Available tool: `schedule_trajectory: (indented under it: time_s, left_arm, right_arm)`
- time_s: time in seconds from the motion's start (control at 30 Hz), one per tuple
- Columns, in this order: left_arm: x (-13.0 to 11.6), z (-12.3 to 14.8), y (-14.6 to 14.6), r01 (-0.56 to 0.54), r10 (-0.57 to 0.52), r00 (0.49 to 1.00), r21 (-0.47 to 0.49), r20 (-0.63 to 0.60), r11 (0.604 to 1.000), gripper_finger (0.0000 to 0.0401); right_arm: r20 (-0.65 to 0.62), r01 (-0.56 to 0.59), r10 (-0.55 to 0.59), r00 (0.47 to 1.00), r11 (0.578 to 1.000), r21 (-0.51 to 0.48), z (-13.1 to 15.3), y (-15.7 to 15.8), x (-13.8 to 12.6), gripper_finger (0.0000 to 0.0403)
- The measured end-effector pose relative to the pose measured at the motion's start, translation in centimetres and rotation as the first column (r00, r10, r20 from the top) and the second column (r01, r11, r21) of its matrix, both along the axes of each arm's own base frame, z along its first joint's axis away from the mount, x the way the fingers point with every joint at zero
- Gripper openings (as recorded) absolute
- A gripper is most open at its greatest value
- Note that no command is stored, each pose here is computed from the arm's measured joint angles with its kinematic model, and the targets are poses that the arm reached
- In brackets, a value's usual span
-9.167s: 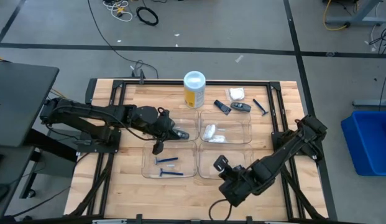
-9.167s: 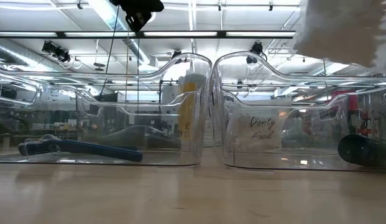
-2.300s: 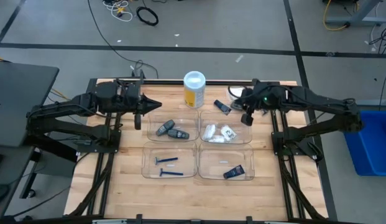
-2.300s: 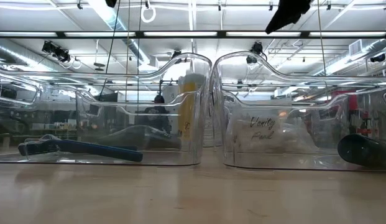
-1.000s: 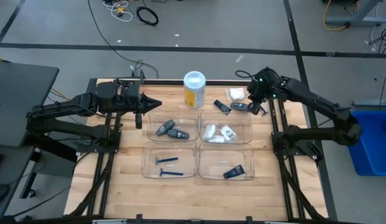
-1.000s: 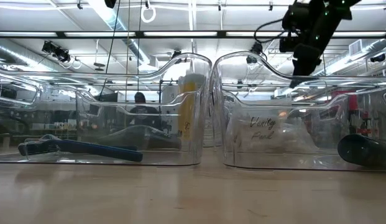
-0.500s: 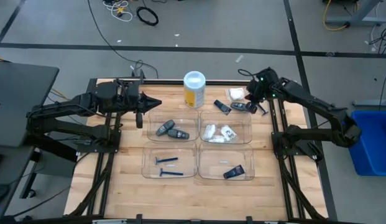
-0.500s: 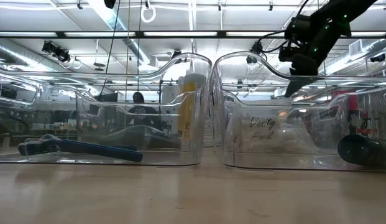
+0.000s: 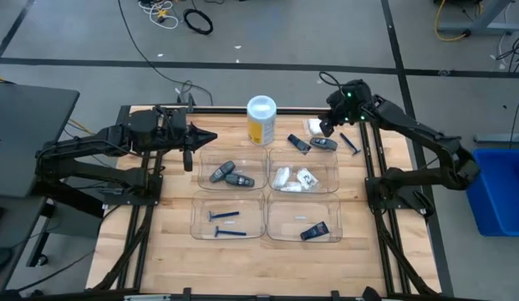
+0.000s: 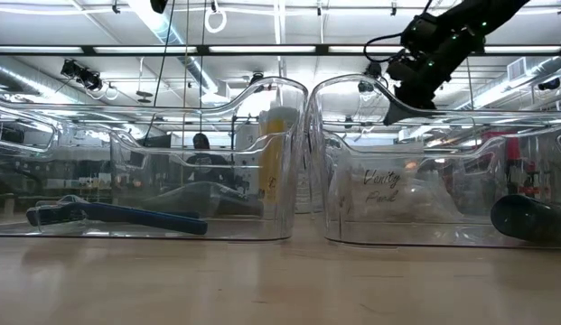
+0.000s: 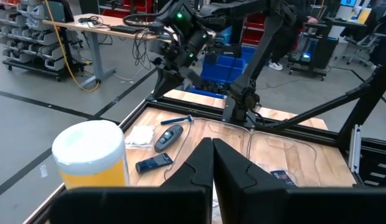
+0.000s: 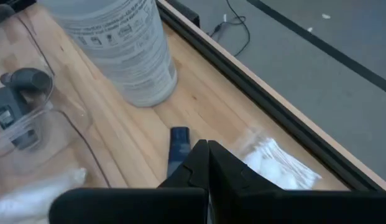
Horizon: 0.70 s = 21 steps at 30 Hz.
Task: Pick & Place Travel size toiletries
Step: Put the blue shaver cream into the bottom right transparent bin
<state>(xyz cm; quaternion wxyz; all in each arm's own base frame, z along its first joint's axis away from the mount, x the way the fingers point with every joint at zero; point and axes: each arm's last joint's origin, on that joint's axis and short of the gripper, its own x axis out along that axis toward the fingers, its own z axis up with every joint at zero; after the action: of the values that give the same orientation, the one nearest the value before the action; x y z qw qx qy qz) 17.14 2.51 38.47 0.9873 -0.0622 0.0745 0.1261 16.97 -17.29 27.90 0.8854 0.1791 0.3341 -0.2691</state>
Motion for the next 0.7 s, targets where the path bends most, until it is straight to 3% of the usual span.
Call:
schedule_trajectory:
  time_s: [0.4, 0.7]
  left_arm:
    - [0.0, 0.0, 0.0, -0.017, 0.017, 1.0, 0.001, 0.0, 1.0, 0.0007]
    - [0.0, 0.0, 0.1, -0.028, 0.028, 1.0, 0.003, 0.001, 1.0, 0.0015]
  right_arm:
    - [-0.015, -0.045, 0.045, 0.999, 0.998, 0.032, 0.3, -1.7, 3.7, 0.0]
    - [-0.055, -0.109, 0.114, 0.992, 0.991, 0.075, -1.3, -1.5, 6.5, 0.0]
